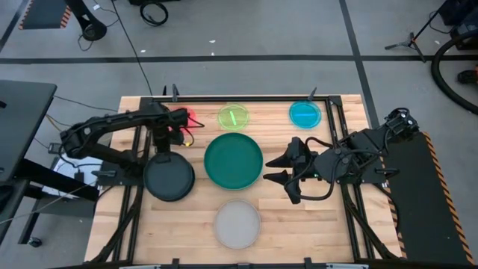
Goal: Stack plastic plates
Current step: Stack the dark blue plate on the black plate, then stack the stacked plates on the green plate
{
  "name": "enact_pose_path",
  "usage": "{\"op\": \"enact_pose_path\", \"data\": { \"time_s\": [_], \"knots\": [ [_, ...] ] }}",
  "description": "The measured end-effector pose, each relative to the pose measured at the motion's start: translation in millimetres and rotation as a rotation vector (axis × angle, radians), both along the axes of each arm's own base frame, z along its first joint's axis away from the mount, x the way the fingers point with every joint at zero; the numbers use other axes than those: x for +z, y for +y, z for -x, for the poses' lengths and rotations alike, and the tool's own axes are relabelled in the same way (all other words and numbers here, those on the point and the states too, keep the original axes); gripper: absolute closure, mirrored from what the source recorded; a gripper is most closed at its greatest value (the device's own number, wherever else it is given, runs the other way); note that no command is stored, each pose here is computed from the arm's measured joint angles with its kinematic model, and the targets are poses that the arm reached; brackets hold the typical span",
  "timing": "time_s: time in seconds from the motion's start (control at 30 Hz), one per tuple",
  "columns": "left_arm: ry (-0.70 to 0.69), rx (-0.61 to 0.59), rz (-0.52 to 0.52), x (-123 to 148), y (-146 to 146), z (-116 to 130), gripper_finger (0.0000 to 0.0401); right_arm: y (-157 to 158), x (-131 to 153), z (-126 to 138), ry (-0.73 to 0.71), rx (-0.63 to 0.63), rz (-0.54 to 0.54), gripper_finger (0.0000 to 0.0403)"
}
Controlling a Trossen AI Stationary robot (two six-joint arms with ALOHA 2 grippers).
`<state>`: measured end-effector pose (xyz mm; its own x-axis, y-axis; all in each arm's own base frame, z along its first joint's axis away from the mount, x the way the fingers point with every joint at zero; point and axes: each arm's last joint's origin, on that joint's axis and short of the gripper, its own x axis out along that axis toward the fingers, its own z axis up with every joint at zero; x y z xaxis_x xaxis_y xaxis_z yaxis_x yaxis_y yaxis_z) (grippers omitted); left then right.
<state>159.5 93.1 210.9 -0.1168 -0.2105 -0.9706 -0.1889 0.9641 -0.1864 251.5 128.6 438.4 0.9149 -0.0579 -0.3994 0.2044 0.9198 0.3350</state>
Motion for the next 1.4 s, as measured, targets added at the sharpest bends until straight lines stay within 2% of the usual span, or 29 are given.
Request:
{"op": "enact_pose_path", "data": {
  "time_s": [0.17, 0.43, 0.7, 0.8, 1.07, 1.23, 1.4],
  "knots": [
    [-0.037, -0.021, -0.023, -8, 6, -10, 0.0368, 2, -2, -6, -0.015, -0.029, 0.047, 0.0215],
    [-0.013, -0.006, -0.012, -15, 8, -14, 0.0365, 21, -23, -44, -0.028, 0.028, 0.172, 0.0215],
    [0.039, -0.014, -0.012, -15, 3, -13, 0.0358, 20, -30, -53, -0.008, 0.033, 0.171, 0.0215],
    [0.046, 0.024, -0.021, -15, 3, -13, 0.0335, 21, -30, -53, -0.01, 0.036, 0.171, 0.0215],
    [0.086, 0.092, -0.008, -8, -1, -9, 0.0238, 20, -31, -53, 0.0, 0.047, 0.192, 0.0215],
    [0.027, 0.224, -0.043, 13, -25, -10, 0.022, 20, -32, -52, 0.012, 0.053, 0.21, 0.0215],
    [-0.048, 0.273, -0.087, 29, -74, -12, 0.0229, 19, -32, -53, 0.017, 0.046, 0.206, 0.0215]
  ]
}}
